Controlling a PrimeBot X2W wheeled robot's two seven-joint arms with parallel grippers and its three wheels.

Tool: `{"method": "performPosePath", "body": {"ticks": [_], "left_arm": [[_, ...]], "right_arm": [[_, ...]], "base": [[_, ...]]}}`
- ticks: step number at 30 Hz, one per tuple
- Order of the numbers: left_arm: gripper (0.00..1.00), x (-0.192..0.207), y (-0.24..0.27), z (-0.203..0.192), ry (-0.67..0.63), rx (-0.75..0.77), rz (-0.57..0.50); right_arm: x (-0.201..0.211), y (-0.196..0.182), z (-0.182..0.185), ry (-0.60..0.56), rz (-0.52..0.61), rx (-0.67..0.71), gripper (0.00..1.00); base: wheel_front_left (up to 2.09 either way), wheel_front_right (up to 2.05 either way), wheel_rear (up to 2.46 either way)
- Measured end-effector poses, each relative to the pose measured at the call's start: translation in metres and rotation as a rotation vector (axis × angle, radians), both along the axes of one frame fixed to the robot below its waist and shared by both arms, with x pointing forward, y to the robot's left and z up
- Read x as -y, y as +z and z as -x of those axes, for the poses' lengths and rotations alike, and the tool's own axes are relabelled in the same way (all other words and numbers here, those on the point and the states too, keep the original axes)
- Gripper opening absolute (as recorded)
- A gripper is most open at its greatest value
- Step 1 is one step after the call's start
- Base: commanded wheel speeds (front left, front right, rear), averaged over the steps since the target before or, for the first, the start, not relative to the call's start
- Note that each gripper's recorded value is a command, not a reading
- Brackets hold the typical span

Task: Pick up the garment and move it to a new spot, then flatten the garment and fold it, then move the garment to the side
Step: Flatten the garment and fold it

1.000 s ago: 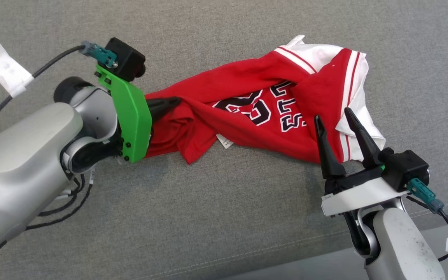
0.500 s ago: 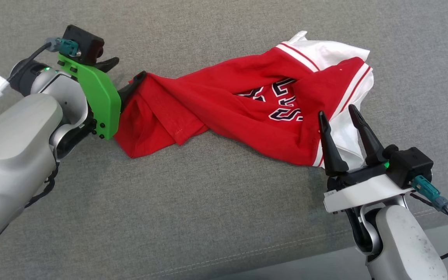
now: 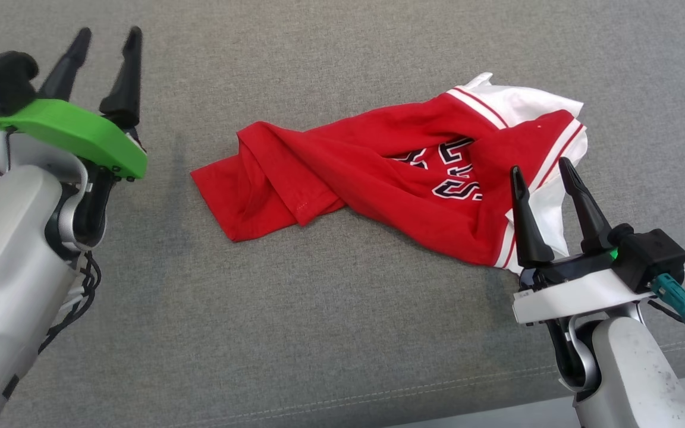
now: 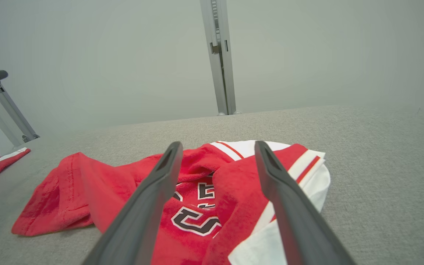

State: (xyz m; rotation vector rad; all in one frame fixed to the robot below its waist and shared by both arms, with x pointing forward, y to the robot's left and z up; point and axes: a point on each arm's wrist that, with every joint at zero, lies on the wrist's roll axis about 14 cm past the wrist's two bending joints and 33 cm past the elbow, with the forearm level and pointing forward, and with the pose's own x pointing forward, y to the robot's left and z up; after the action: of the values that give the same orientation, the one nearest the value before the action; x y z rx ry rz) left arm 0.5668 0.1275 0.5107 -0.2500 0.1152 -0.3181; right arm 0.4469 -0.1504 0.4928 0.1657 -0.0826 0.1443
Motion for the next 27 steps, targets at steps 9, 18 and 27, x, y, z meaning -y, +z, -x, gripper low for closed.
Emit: {"method": "performPosePath", "body": {"ticks": [9, 18, 27], "left_arm": [[1.00, -0.036, 0.024, 0.065, 0.219, 0.150, 0.069], [1.00, -0.049, 0.034, 0.118, 0.329, 0.247, 0.018], [1.00, -0.040, 0.009, 0.160, 0.296, 0.220, -0.141]], "right_arm": [[-0.006, 0.017, 0.006, 0.016, 0.009, 0.040, 1.00], [-0.008, 0.023, 0.016, 0.021, 0.022, 0.050, 1.00], [-0.009, 0.023, 0.030, 0.026, 0.035, 0.044, 1.00]], "base": [[0.00, 0.00, 0.00], [0.00, 0.00, 0.00], [0.00, 0.00, 0.00]]}}
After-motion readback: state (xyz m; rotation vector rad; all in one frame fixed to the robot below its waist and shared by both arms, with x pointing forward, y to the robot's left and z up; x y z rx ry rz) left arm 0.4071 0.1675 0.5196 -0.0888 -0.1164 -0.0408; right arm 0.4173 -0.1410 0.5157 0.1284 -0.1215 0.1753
